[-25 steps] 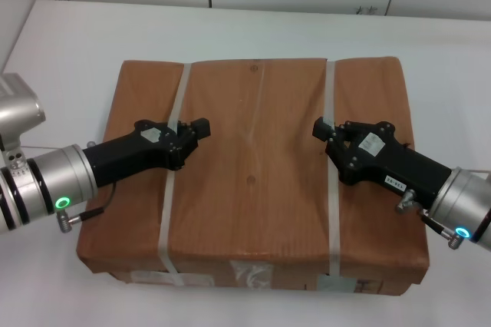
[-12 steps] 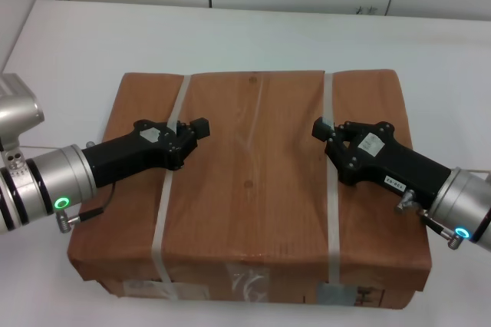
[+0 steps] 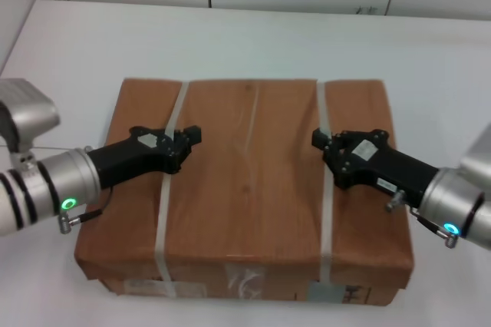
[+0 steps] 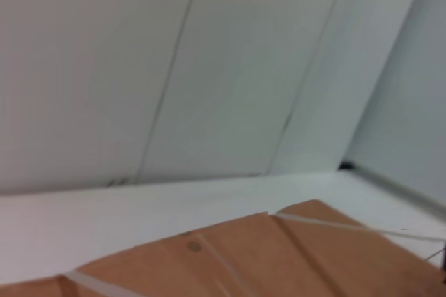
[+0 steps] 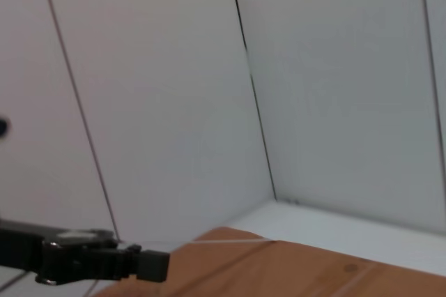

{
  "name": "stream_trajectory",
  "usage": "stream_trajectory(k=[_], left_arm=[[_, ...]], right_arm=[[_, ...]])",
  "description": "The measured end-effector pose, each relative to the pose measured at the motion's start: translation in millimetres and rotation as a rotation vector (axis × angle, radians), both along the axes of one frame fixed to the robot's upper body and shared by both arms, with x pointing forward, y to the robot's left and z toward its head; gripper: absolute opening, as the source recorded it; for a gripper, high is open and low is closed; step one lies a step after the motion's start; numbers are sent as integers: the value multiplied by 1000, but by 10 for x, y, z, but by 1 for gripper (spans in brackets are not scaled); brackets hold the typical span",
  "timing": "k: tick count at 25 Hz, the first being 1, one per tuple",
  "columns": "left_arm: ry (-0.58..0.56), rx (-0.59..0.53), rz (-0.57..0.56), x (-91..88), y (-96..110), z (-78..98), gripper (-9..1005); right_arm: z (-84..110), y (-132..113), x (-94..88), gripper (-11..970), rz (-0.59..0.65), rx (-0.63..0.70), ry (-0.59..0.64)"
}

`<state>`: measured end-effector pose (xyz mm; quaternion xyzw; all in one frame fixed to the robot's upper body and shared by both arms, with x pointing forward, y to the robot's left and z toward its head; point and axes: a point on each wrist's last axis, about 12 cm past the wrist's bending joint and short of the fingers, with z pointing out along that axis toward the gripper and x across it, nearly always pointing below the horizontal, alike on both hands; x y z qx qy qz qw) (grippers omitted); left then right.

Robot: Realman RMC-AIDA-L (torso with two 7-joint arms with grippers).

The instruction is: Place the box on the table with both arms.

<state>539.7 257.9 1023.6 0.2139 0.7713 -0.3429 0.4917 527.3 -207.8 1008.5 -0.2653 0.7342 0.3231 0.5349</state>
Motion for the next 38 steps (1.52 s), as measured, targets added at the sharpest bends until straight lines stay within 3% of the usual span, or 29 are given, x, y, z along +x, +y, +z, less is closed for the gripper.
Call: stream_trajectory(k=[5, 11, 26, 34, 38], left_arm=[[34, 135, 41, 70, -108, -153, -1], [58, 220, 59, 96, -190, -250, -1], [61, 227, 61, 69, -182, -274, 25], [68, 233, 76, 64, -157, -289, 106], [76, 228, 93, 37, -121, -308, 146]], right_arm=[[-89, 130, 110, 56, -28, -97, 72], [-147, 199, 177, 64, -55, -166, 124], [-175, 188, 157, 86, -69, -167, 145], [-273, 102, 93, 98, -137, -179, 200], [-283, 60, 77, 274, -163, -163, 206]])
